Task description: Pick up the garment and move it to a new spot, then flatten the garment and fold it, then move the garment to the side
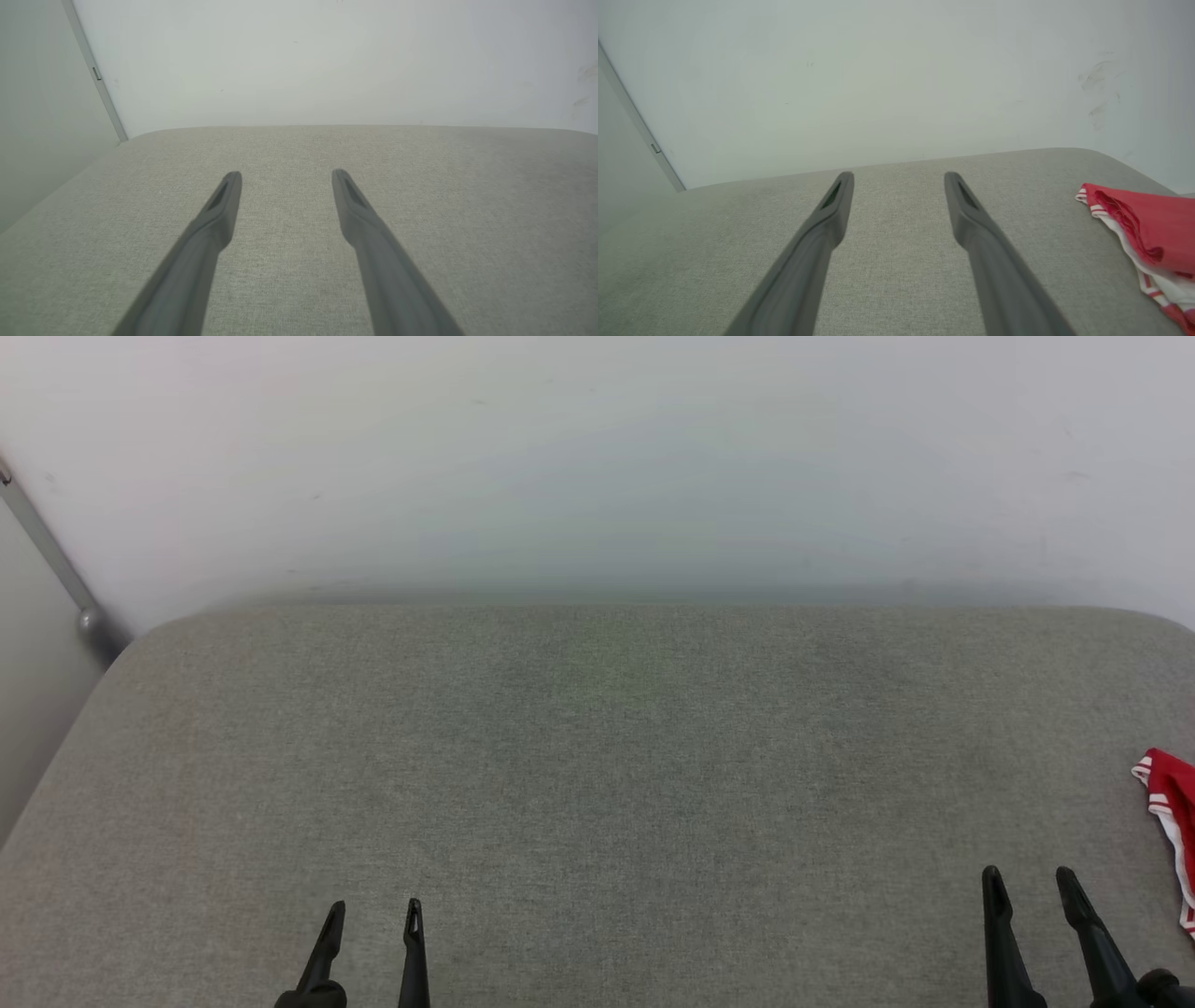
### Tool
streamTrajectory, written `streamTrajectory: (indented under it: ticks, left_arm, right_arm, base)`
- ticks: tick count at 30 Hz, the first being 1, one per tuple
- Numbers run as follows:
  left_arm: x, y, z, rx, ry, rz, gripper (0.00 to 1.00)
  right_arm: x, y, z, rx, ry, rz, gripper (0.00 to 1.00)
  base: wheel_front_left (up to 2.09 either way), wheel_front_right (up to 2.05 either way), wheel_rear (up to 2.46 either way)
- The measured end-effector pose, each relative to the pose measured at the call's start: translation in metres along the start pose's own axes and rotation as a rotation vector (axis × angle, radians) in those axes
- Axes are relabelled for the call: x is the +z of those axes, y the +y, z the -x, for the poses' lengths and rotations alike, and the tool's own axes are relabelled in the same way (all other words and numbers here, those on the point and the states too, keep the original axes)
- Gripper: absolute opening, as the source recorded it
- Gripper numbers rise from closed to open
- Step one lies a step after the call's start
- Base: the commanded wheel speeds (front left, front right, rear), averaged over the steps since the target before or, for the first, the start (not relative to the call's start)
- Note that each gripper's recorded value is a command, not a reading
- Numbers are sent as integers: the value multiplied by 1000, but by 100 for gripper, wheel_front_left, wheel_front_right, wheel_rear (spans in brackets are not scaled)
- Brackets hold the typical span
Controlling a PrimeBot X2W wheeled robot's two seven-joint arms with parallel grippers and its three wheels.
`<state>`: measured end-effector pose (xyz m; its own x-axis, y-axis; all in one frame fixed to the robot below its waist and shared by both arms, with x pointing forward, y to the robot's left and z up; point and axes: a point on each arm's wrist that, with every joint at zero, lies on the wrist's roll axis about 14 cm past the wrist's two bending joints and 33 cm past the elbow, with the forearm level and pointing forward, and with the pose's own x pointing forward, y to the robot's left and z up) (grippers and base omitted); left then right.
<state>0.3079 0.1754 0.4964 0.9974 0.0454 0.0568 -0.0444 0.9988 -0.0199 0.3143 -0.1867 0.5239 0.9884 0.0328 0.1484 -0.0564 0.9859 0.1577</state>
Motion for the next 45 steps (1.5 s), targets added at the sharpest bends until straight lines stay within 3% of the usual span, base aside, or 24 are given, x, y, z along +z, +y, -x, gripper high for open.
streamTrajectory:
  ticks: [1, 2, 8, 27, 45]
  left_arm:
    - [-1, 0, 0, -1, 5, 5, 100]
    - [-3, 1, 1, 2, 10, 8, 0]
    - [-20, 1, 5, 5, 68, 17, 0]
    - [-29, 13, -8, 73, 138, 384, 0]
    - [-28, 18, -24, 93, 156, 670, 0]
  right_arm:
    - [0, 0, 0, 1, 1, 0, 100]
    - [-1, 0, 0, 1, 3, -1, 0]
    - [-19, -2, 5, -10, 66, -11, 0]
    - [-27, -12, -8, -91, 91, -352, 0]
    - [-30, -16, -22, -132, 99, -610, 0]
  base:
    - [0, 0, 0]
    - [0, 0, 0]
    - [0, 0, 0]
    - [0, 0, 0]
    - [0, 0, 0]
